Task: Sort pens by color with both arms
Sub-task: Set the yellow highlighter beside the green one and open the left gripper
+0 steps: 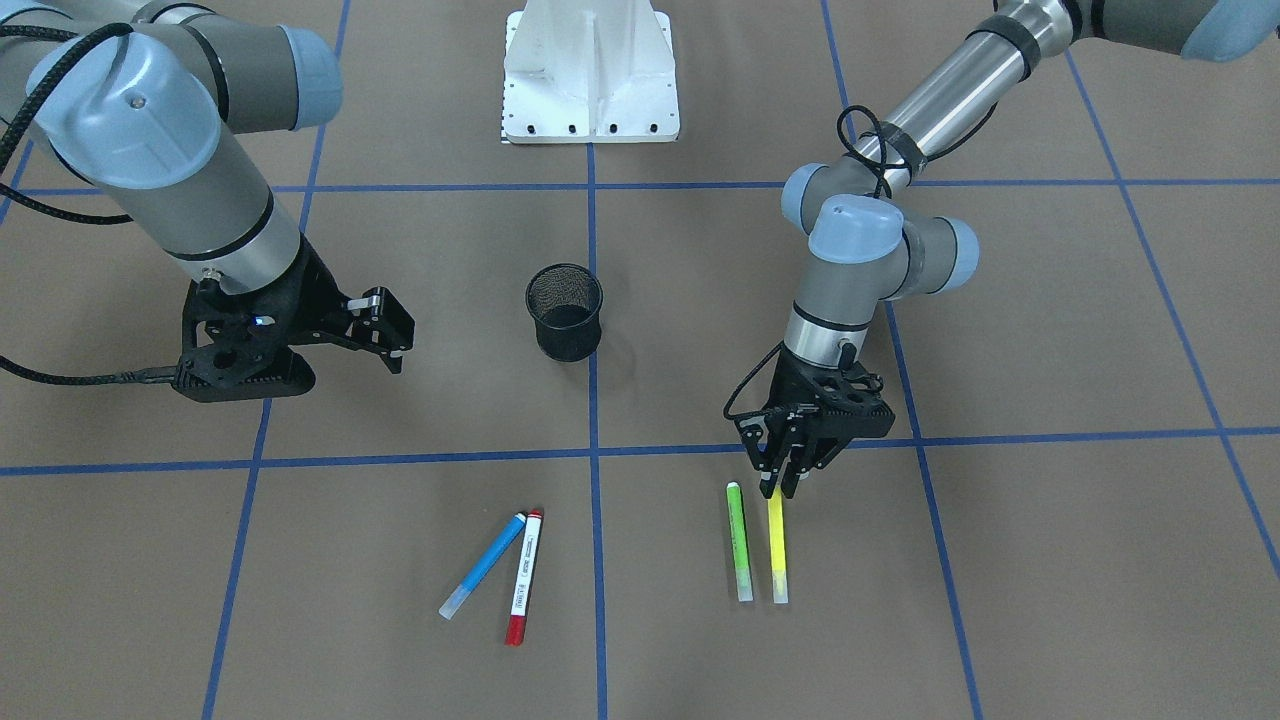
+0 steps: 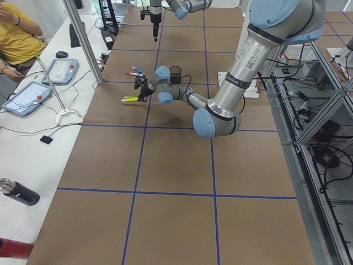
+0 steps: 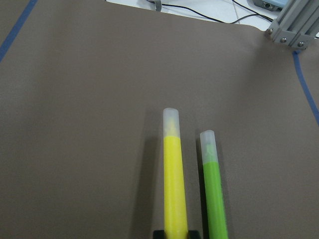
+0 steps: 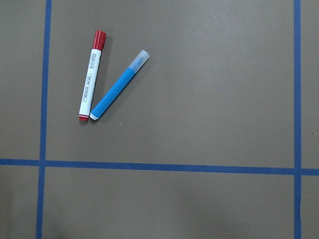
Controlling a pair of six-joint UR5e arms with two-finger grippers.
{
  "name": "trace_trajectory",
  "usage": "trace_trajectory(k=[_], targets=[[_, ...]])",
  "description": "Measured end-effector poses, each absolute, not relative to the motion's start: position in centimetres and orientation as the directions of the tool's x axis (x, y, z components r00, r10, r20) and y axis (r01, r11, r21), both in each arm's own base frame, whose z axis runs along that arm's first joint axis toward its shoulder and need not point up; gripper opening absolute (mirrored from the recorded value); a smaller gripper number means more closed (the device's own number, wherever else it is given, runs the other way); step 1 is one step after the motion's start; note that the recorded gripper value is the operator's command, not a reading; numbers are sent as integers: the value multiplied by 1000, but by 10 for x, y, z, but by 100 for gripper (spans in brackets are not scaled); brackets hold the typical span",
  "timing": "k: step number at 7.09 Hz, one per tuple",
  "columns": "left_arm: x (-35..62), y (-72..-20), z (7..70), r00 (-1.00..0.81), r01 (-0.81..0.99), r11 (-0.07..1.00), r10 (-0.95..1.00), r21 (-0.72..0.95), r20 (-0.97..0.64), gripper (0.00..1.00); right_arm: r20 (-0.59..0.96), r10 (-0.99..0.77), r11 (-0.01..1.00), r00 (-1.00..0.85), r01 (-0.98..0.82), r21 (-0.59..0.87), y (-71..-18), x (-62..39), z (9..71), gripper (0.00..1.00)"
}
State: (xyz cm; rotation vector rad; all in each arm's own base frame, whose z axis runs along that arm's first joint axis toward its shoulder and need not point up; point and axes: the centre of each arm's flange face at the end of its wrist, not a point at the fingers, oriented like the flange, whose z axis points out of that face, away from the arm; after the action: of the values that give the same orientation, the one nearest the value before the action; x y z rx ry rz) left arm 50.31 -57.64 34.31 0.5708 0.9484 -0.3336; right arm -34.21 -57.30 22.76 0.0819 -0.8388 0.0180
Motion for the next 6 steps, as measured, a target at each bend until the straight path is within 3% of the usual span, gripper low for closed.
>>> trace_trajectory(k=[4, 6], targets=[[498, -579, 335, 548, 487, 818, -12, 307, -836, 99, 748, -20, 997, 663, -48, 69, -573, -340, 224, 100], [462, -591, 310, 597, 387, 867, 25, 315, -802, 99, 749, -16, 995, 663, -63, 78, -575, -320, 228, 100]])
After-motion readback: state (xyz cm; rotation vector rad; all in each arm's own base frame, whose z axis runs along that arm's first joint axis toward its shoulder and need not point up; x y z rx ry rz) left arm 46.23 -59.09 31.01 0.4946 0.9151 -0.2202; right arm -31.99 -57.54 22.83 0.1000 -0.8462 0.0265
